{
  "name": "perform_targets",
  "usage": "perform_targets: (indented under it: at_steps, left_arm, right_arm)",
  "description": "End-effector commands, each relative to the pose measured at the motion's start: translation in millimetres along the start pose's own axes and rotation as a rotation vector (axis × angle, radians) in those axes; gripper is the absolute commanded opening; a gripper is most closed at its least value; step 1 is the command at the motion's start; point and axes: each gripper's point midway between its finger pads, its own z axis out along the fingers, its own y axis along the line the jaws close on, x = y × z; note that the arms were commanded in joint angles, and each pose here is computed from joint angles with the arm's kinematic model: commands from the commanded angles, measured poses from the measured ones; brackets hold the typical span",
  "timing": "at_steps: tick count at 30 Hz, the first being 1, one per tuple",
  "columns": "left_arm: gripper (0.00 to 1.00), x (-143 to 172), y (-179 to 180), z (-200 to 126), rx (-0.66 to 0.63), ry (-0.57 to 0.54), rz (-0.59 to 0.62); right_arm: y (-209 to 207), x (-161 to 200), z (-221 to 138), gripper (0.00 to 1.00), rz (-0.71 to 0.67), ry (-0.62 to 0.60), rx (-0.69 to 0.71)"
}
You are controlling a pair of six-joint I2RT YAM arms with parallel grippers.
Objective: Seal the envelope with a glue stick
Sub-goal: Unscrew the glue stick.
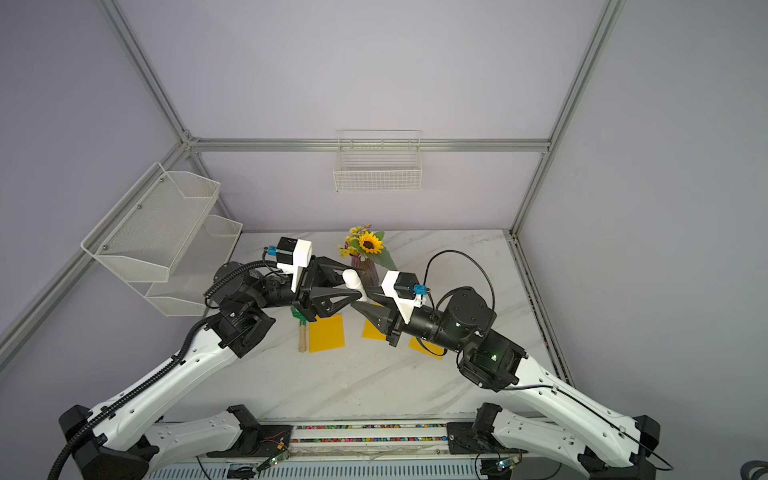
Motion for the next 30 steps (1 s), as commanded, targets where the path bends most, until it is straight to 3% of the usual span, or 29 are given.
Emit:
perform_targets:
  at_steps: [1, 5, 13, 16, 18, 24, 30]
  left_arm:
    - [0.4, -9, -7, 2, 0.021, -0.008, 0.041]
    - [0.36, -8, -7, 3, 0.024, -0.004, 0.035]
    - [0.16, -10, -7, 6, 0.028, 0.004, 0.024]
    - [0.06, -19, -2, 6, -0.003, -0.029, 0.005]
    - [0.04, -28, 5, 7, -0.036, -0.084, -0.026]
    - [0.01, -66, 25, -3, -0.133, -0.313, -0.151]
    - [0.0, -99, 33, -22, -0.139, -0.566, -0.279]
  right_arm:
    - [2, -29, -4, 0.0, 0.002, -0.082, -0.002]
    - [1, -30, -4, 0.0, 0.007, -0.088, 0.005]
    - [-1, -33, -3, 0.0, 0.019, -0.1, 0.016]
    - [-4, -36, -5, 0.0, 0.012, -0.116, 0.034]
    - [-7, -41, -6, 0.0, 0.004, -0.136, 0.055]
    - [-15, -68, -12, 0.34, -0.043, -0.275, 0.107]
    - [-17, -91, -11, 0.48, -0.1, -0.399, 0.121]
